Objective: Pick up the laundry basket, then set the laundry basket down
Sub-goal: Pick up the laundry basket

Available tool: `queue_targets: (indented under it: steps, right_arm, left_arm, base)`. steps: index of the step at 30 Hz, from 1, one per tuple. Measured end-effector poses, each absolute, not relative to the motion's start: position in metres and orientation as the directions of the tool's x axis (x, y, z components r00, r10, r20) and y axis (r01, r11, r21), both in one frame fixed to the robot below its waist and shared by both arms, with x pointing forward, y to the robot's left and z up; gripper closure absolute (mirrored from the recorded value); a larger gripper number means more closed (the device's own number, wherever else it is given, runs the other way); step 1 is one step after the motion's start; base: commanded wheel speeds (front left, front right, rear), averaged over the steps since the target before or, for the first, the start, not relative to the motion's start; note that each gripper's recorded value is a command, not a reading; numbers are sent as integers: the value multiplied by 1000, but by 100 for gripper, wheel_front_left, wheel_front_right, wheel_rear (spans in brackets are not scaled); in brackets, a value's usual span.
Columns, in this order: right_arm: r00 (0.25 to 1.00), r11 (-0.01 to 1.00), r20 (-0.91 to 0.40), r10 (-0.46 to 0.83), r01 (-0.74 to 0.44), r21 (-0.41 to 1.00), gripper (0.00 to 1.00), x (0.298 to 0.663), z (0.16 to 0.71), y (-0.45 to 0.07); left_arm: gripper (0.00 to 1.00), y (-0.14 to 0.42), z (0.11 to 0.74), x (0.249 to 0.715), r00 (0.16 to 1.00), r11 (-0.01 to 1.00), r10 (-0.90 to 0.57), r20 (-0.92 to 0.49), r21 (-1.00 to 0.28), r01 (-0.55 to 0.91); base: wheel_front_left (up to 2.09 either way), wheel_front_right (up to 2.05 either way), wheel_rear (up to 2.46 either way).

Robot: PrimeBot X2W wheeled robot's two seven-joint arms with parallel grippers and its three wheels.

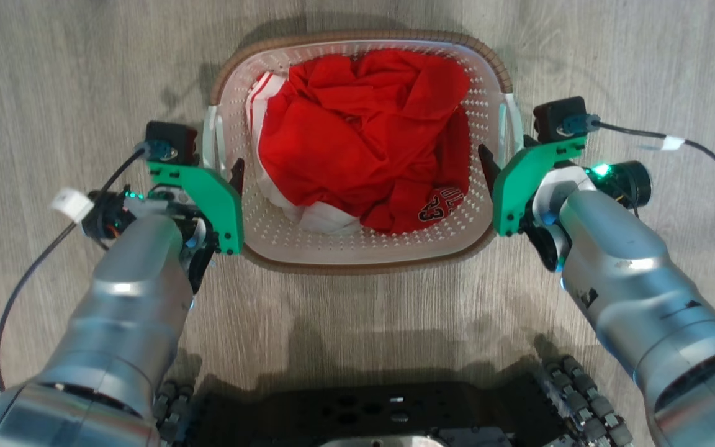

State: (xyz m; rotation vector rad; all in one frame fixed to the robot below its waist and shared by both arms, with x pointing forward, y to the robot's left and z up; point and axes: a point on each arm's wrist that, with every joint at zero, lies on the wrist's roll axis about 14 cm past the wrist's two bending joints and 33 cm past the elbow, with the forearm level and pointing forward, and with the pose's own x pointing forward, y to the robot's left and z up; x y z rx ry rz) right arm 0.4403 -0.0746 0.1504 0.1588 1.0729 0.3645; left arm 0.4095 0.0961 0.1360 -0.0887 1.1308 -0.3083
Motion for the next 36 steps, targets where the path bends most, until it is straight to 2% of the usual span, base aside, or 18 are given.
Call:
queue_targets:
  steps: [15,31,32,33,34,35,36]
  right_arm:
    - [372,928,-851,371,-173,329,0,437,129,-73]
    - [345,922,-855,387,-171,348,0,432,123,-66]
    - [344,922,-855,387,-169,349,18,432,123,-66]
    - [342,922,-856,387,-165,350,55,431,122,-66]
    - [340,922,-858,386,-165,350,85,431,122,-66]
    - [337,921,-858,388,-170,350,100,431,122,-66]
    - [337,921,-858,388,-176,348,100,432,122,-66]
  left_arm:
    - [0,91,111,396,254,945,-291,-922,-236,226]
    - [0,92,108,401,260,949,-290,-921,-242,202]
    - [0,92,108,401,259,949,-290,-921,-242,203]
    - [22,92,107,401,258,949,-290,-922,-241,203]
    - [100,92,107,400,257,949,-290,-922,-241,204]
    - [100,92,107,400,256,949,-290,-922,-241,206]
    - [100,92,107,399,254,947,-290,-923,-240,212]
  base:
    - [0,0,0]
    - [0,0,0]
    - [0,0,0]
    - [0,0,0]
    - [0,0,0]
    - [0,0,0]
    - [0,0,0]
